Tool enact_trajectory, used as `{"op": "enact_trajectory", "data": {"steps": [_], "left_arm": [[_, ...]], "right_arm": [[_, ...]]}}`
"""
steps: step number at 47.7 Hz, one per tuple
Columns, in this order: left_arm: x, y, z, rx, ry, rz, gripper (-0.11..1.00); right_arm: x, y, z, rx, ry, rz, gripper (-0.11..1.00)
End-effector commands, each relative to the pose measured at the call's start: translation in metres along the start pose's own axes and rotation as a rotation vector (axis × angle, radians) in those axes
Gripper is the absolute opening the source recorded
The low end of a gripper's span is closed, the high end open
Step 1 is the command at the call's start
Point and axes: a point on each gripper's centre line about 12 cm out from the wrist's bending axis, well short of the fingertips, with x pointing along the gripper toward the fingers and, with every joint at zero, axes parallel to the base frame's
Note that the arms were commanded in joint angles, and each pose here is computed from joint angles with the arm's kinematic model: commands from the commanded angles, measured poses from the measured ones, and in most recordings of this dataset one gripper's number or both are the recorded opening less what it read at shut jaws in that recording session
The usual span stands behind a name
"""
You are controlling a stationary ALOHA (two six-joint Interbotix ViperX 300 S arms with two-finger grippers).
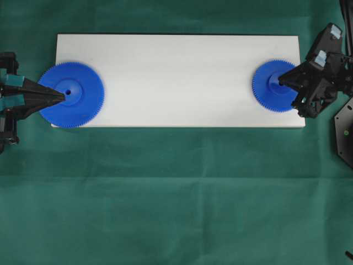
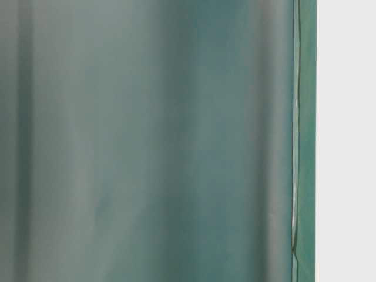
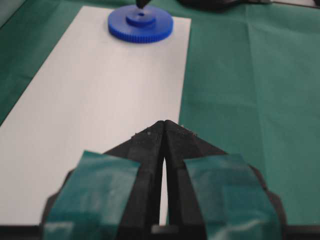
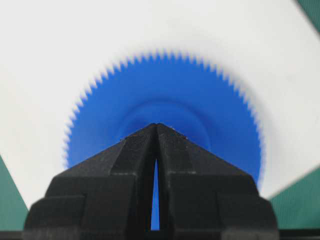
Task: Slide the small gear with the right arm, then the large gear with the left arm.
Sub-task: 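Lift the right gripper off the small gear and pull back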
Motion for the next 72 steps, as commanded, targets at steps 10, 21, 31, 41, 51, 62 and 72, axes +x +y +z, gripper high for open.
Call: {"op": "enact_trajectory", "data": {"steps": [10,21,31,41,51,62,72], "left_arm": [[0.005,-0.001,0.011,0.000,-0.020,-0.002,0.00],[0.005,-0.001,0.012,0.006,-0.018,-0.002,0.00],[0.006,0.002,0.012,0.006,-0.001,0.015,0.00],[0.005,0.009,0.000,-0.002,0.106,0.054,0.00],[0.001,0.017,-0.020,-0.016,0.281,0.098,0.00],[-0.005,0.018,-0.037,-0.022,0.364,0.104,0.00],[-0.007,0.018,-0.044,-0.024,0.385,0.108,0.00]], "right_arm": [[-0.024,0.014,0.041,-0.090,-0.260,0.088,0.50],[-0.044,0.018,0.046,-0.103,-0.399,0.143,0.50],[-0.051,0.017,0.041,-0.103,-0.444,0.159,0.50],[-0.052,0.018,0.040,-0.102,-0.449,0.162,0.50],[-0.053,0.019,0.042,-0.103,-0.468,0.175,0.50],[-0.054,0.020,0.045,-0.104,-0.482,0.184,0.50],[-0.055,0.021,0.047,-0.104,-0.490,0.186,0.50]]}}
